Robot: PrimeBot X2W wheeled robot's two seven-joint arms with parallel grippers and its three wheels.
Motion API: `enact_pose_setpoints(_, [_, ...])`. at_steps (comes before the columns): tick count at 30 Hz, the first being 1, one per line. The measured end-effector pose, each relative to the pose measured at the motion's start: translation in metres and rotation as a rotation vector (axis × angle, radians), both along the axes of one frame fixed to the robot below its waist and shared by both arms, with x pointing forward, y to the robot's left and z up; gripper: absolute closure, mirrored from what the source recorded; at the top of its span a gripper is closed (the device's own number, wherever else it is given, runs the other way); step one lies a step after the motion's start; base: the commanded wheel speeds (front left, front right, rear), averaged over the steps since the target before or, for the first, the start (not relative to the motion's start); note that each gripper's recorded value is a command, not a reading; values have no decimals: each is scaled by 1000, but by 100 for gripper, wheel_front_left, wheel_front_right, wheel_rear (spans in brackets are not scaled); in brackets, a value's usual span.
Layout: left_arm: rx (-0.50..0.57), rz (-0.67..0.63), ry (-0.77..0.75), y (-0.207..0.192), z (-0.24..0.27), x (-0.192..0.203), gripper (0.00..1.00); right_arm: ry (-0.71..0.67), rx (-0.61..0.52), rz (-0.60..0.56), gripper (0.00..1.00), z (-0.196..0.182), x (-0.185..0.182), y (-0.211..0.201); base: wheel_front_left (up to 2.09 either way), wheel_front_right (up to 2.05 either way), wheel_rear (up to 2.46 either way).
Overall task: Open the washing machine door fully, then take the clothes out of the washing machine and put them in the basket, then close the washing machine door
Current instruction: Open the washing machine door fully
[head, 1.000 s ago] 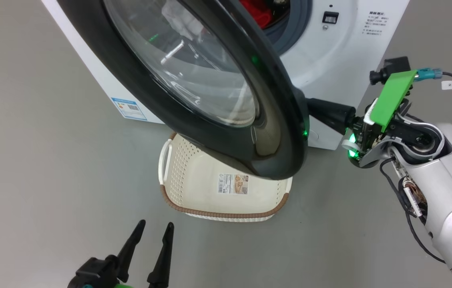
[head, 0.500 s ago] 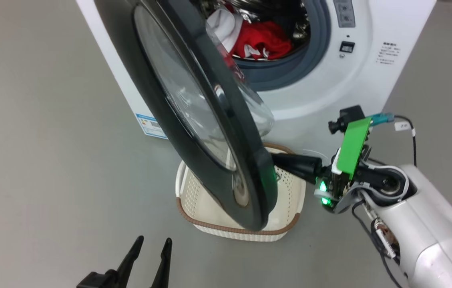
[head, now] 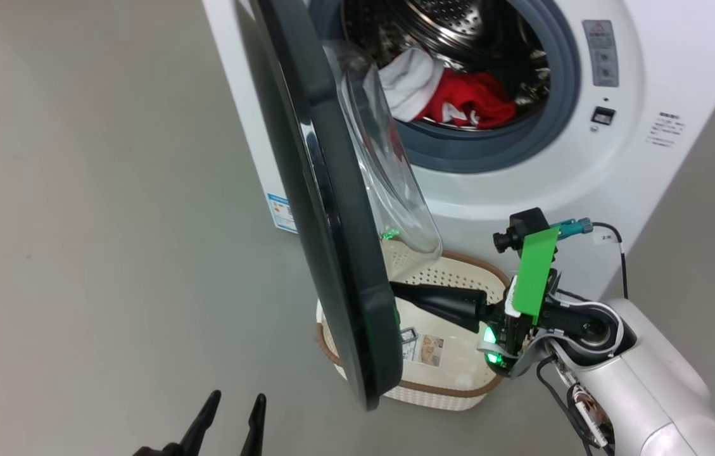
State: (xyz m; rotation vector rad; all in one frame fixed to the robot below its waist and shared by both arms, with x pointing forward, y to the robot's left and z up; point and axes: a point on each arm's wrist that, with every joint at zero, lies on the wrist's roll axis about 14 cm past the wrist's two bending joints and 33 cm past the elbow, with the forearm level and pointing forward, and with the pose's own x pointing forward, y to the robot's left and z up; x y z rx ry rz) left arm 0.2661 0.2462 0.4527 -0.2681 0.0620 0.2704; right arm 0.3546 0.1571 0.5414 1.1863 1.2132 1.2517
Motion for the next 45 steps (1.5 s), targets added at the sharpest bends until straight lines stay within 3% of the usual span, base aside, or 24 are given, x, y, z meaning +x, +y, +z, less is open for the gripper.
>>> enact_pose_setpoints(17, [28, 125, -36, 31, 13, -25, 0, 9, 51, 154, 100, 14, -50, 37, 0, 0, 0])
enact_pose_setpoints(28, [30, 135, -41, 34, 15, -25, 0, 14, 51, 144, 98, 14, -54, 41, 0, 0, 0])
enact_pose_setpoints(30, [27, 135, -41, 33, 15, -25, 0, 13, 50, 136, 90, 14, -53, 41, 0, 0, 0])
enact_pose_setpoints(33, [23, 134, -34, 32, 12, -27, 0, 9, 49, 127, 87, 15, -52, 40, 0, 0, 0])
enact_pose_setpoints(37, [22, 130, -37, 31, 12, -27, 0, 2, 51, 90, 64, 16, -46, 38, 0, 0, 0])
enact_pose_setpoints(38, [21, 129, -39, 31, 13, -27, 0, 1, 49, 77, 55, 15, -44, 37, 0, 0, 0])
enact_pose_setpoints(39, [21, 129, -40, 31, 13, -27, 0, 6, 44, 66, 37, 12, -44, 35, 0, 0, 0])
enact_pose_setpoints(40, [20, 127, -41, 30, 13, -27, 0, 13, 38, 50, 0, 9, -42, 33, 0, 0, 0])
enact_pose_setpoints(45, [17, 120, -44, 28, 12, -27, 0, 39, -1, -6, 0, -10, -40, 21, 0, 0, 0])
